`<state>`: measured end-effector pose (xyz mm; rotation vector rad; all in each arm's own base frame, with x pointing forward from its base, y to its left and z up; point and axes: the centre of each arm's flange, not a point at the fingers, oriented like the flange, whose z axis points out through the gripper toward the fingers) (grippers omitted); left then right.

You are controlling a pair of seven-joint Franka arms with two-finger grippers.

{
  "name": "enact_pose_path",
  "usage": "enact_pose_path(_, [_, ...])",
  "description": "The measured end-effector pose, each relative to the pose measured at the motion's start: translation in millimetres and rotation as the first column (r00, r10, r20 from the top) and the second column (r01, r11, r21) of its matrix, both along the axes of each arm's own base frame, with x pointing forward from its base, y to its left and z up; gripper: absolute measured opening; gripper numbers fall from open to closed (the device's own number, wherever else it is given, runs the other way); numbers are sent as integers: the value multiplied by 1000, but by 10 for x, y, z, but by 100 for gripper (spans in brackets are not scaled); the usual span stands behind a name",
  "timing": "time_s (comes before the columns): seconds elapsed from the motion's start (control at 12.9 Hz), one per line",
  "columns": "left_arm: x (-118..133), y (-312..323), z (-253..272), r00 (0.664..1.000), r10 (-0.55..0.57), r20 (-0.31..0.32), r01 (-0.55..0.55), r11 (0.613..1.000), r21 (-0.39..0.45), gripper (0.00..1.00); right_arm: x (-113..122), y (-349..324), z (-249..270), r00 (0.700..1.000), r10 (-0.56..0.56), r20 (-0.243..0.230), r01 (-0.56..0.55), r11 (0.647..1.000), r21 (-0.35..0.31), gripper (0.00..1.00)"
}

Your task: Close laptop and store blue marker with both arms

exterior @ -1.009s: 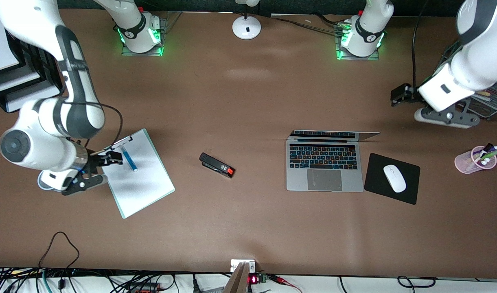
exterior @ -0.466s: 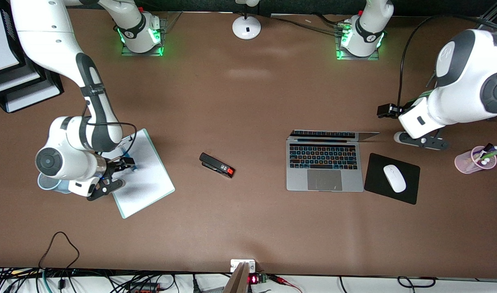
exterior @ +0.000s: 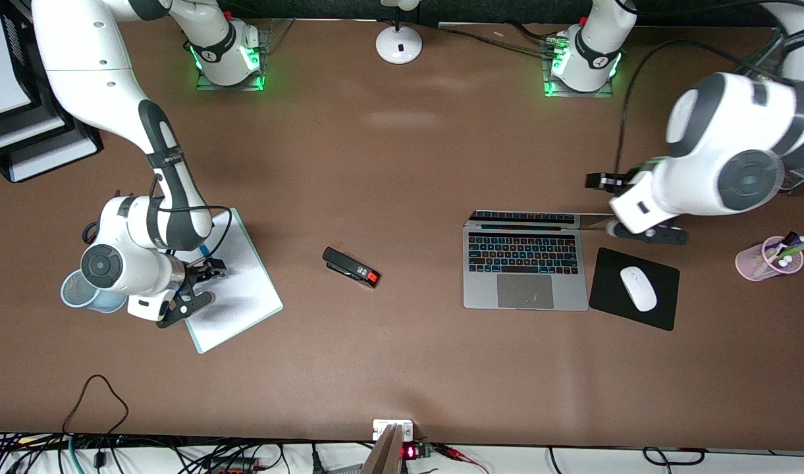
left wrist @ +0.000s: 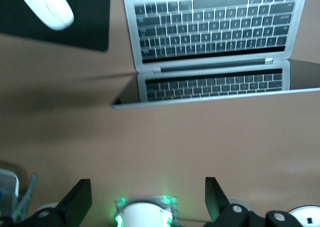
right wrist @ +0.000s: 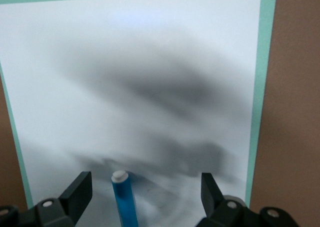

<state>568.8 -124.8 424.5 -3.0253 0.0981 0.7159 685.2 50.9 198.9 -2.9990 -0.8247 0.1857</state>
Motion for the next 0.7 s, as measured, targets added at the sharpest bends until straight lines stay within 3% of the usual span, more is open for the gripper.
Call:
enact_pose_path(0.23, [-116,-252,-203,997,21,-73,-17,998,52,100,-11,18,-33,1000,4,-6,-4,1000,-1,79])
enact_pose_path(0.39, [-114,-258,-321,995,33,-95,-27,998,59,100,-43,49,-77,1000,9,-17,-9,1000,-2,76])
enact_pose_path(0.54, [-110,-323,-372,994,58,-96,-53,997,59,100,-90,58,-136,999,10,-33,-10,1000,-3,74])
enact_pose_path(0.7, [-49,-386,-420,994,91,-56,-88,995,56,100,-129,52,-180,999,10,-49,-10,1000,-4,74])
